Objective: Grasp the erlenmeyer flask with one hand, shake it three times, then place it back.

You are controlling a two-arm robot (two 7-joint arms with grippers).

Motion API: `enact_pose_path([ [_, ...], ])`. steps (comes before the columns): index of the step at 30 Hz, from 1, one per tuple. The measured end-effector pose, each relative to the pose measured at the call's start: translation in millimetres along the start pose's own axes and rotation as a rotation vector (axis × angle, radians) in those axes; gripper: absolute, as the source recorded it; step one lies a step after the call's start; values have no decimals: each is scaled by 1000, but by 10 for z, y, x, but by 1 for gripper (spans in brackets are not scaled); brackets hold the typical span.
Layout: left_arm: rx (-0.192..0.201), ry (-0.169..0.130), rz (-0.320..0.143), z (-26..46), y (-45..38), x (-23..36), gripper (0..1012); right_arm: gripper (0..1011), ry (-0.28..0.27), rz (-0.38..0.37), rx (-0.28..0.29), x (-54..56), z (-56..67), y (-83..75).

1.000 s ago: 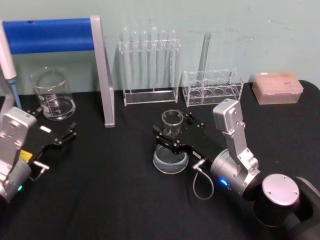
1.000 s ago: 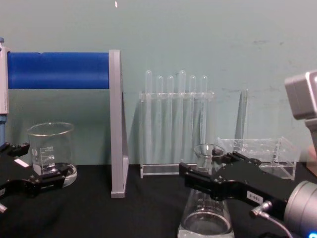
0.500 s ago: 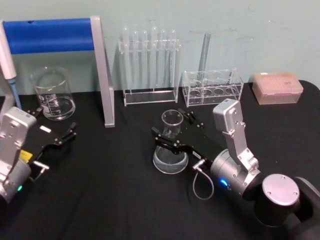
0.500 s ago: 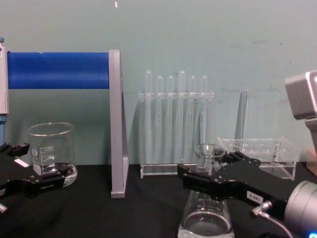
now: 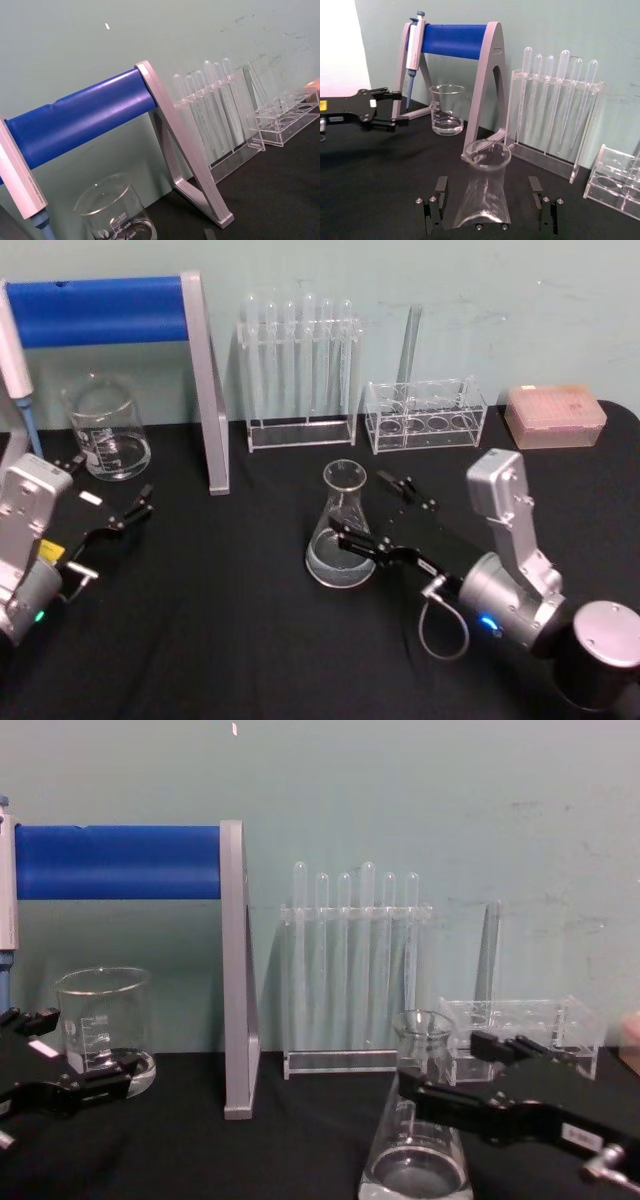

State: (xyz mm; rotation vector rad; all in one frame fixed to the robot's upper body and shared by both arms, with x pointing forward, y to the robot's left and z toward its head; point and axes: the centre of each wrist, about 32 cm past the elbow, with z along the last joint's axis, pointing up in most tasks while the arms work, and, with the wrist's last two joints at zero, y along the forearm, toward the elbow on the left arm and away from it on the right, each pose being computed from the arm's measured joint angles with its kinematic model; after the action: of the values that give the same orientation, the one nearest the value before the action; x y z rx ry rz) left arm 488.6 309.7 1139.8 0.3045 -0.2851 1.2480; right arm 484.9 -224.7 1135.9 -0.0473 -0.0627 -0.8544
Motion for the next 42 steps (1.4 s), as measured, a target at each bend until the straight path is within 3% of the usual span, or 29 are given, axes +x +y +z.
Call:
enact_pose_path([
  [10, 0, 0, 0, 0, 0, 0, 1001, 1000, 2, -4, -10, 53, 20, -306],
  [20, 0, 0, 0, 0, 0, -1, 1001, 1000, -13, -142, -13, 198, 36, -446],
  [27, 0, 0, 0, 0, 0, 0, 1001, 1000, -42, -304, -23, 381, 52, -376],
  [31, 0, 0, 0, 0, 0, 0, 1001, 1000, -63, -379, -26, 473, 40, -255],
  [42, 0, 0, 0, 0, 0, 0, 1001, 1000, -120, -441, -36, 536, -16, -21],
])
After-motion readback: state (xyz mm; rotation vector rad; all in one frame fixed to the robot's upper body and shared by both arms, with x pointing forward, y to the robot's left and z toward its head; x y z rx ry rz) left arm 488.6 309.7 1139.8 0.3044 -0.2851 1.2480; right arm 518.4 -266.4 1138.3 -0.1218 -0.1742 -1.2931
